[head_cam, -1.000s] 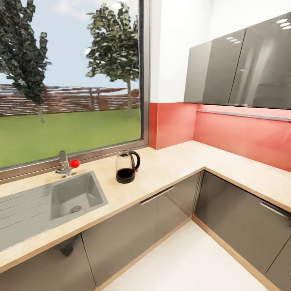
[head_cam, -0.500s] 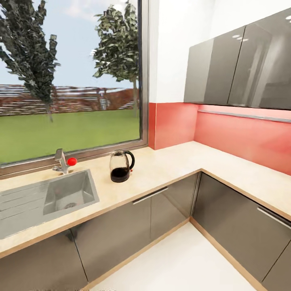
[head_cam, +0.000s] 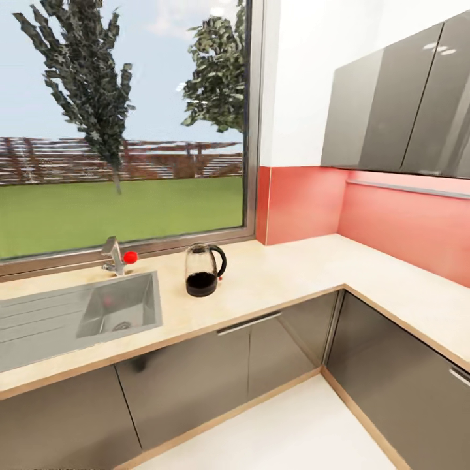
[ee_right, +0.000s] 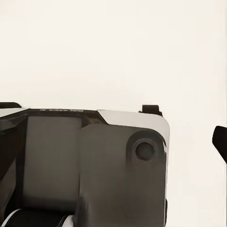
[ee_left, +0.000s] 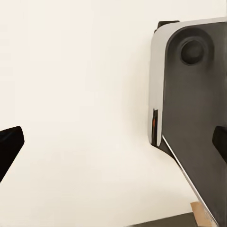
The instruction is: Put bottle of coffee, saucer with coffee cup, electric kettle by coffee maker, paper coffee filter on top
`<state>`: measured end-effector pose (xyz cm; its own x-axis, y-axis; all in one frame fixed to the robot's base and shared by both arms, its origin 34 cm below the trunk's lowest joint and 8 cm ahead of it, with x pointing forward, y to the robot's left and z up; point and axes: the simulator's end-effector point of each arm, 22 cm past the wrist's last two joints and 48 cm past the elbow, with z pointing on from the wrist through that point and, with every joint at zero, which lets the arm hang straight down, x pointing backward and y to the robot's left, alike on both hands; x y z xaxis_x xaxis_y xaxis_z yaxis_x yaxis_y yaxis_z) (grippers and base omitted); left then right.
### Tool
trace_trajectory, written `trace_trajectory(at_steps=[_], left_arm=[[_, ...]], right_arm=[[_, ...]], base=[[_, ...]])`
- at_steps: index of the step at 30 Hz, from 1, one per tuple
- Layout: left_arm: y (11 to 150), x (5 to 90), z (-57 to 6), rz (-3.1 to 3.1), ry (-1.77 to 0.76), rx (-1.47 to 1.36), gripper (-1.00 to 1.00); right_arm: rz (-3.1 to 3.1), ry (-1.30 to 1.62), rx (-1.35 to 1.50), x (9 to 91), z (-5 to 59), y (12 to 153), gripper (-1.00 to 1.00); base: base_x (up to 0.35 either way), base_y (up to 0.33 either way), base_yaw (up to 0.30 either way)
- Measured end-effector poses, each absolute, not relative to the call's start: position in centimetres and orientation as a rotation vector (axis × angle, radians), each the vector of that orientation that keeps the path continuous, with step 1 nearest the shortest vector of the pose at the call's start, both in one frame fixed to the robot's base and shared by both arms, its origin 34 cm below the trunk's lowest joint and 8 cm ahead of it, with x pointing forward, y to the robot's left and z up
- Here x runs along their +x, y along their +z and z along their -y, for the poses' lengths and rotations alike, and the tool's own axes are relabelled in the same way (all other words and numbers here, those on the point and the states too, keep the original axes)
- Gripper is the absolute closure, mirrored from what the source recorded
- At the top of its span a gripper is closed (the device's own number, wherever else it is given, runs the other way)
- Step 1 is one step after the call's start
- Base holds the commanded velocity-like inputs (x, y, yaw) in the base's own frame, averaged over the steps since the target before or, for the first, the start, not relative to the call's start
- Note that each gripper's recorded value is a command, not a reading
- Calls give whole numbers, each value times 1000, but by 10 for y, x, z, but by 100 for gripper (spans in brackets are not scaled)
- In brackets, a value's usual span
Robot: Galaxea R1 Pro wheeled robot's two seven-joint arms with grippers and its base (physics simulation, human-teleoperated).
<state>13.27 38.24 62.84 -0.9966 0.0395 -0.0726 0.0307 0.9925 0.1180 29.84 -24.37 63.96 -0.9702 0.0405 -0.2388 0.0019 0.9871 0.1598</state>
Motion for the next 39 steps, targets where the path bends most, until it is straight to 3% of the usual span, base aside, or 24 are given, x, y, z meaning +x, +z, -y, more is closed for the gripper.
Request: trace_trajectory(at_steps=[8,20,39], left_arm=[[632,135,-401,-3039,221,-109,-100],[633,139,-403,-3015,223,-171,-100],[632,139,-401,-3013,219,-180,-100]], right_arm=[[-2889,232,29,299,244,640,-100],[-2890,230,25,298,244,639,-100],[-2890,229,25,298,244,639,-100]], base=[[207,-196,278],[9,-33,277],[-47,-254,277]])
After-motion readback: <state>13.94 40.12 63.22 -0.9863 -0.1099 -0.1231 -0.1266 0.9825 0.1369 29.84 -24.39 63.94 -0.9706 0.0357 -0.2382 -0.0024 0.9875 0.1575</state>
